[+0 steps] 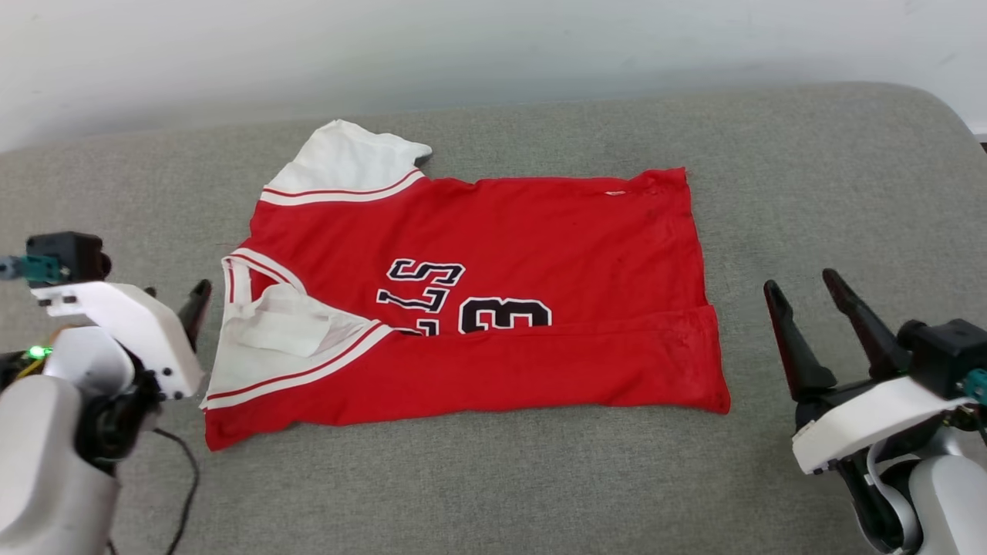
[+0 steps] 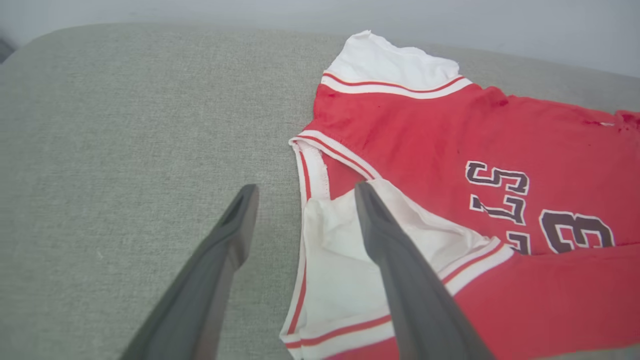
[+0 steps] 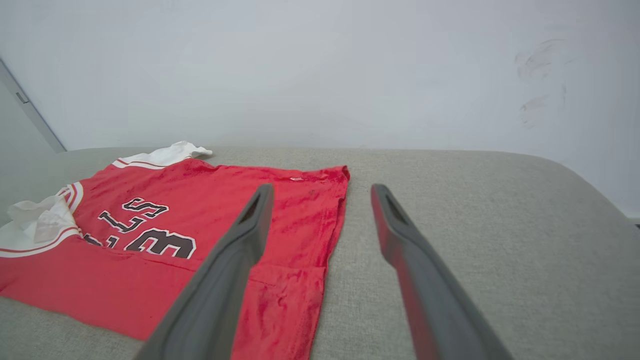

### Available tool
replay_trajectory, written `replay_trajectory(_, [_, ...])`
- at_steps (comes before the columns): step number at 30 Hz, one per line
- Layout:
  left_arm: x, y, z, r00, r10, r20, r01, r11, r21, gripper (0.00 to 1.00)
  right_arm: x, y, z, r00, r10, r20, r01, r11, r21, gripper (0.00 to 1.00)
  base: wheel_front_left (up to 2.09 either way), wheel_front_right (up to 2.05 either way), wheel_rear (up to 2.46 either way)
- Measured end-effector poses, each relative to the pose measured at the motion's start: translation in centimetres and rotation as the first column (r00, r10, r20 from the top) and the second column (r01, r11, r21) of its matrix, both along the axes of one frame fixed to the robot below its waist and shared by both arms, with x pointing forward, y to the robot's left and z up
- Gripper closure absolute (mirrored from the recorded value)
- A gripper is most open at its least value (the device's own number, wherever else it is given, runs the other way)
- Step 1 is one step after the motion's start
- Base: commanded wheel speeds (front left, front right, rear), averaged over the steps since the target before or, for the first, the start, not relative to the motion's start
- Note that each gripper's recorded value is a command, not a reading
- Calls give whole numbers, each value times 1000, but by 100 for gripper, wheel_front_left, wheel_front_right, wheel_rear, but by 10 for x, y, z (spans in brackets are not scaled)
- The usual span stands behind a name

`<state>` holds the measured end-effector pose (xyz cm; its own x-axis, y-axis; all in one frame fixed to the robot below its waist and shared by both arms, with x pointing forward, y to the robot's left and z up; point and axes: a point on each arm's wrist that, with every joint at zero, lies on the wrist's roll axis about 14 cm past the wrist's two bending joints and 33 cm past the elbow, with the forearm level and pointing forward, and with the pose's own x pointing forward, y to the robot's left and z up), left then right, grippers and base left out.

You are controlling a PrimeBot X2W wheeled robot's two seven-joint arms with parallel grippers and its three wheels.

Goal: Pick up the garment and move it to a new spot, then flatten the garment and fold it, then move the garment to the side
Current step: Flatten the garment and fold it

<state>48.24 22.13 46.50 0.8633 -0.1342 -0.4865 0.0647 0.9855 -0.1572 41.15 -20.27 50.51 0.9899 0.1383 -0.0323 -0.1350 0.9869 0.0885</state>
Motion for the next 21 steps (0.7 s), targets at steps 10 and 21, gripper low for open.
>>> replay_trajectory(10, [-32, 9, -37, 937, -66, -344, 91, 994, 58, 0, -1, -6, 27, 995, -64, 81, 64, 998, 0, 0, 0, 0, 0])
replay_trajectory(21, [-57, -9, -95, 826, -87, -557, 76, 996, -43, 55, 3, -20, 24, 988, -126, 86, 127, 992, -5, 0, 0, 0, 0])
